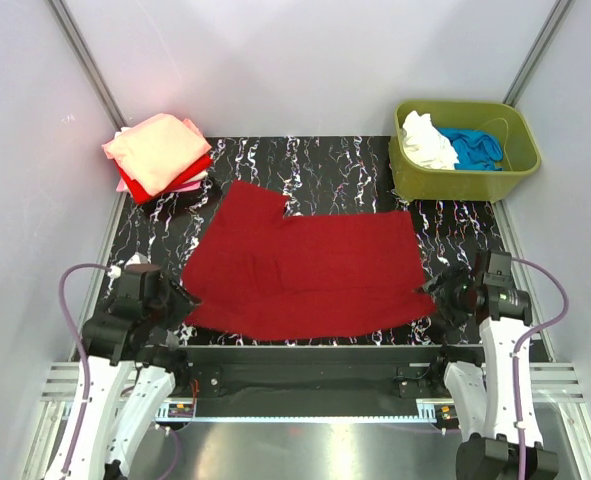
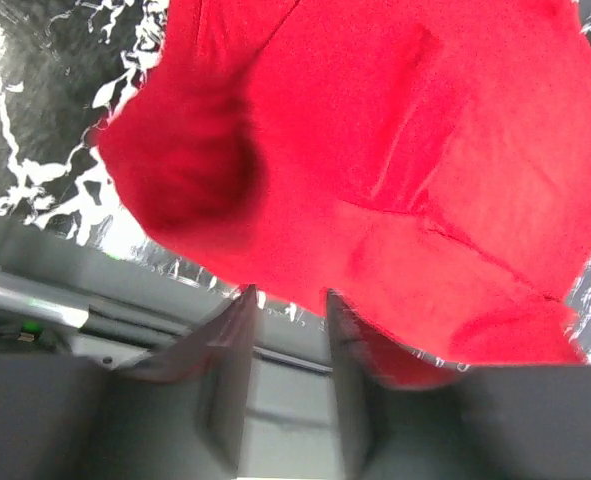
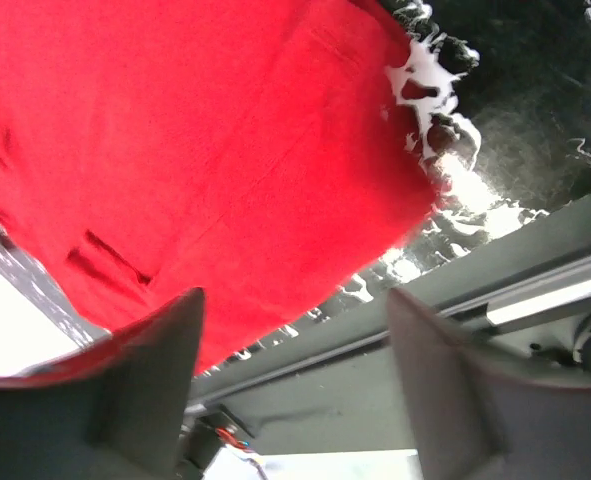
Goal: Fold and stack the t-shirts
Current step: Fold the tshirt
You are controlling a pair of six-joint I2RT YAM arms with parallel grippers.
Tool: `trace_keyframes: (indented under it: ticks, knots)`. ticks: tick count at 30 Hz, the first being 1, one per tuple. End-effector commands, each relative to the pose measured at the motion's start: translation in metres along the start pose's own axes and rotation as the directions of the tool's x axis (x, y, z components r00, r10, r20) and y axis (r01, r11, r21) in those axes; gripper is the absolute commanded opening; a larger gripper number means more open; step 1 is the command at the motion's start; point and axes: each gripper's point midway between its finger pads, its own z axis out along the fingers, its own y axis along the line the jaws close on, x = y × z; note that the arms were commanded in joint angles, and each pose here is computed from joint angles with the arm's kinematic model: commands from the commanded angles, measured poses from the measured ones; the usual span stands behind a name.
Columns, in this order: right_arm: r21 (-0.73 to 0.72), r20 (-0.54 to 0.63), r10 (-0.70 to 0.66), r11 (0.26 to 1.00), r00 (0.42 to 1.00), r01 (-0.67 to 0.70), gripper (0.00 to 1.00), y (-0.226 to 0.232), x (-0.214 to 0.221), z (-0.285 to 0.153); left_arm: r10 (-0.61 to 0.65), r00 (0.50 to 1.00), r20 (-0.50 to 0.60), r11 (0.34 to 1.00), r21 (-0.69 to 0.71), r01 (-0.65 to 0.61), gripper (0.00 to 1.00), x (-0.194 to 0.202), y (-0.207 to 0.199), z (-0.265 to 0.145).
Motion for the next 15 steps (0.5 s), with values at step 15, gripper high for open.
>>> trace_keyframes:
  ticks: [15]
  knots:
    - [-0.354,-0.027,-0.231,0.912,0.973,0.206,0.96,0.106,-0.021,-0.011,0.409,0.869,0.277,0.882,0.123,-0.455,0.73,-0.127,-0.134,0.026]
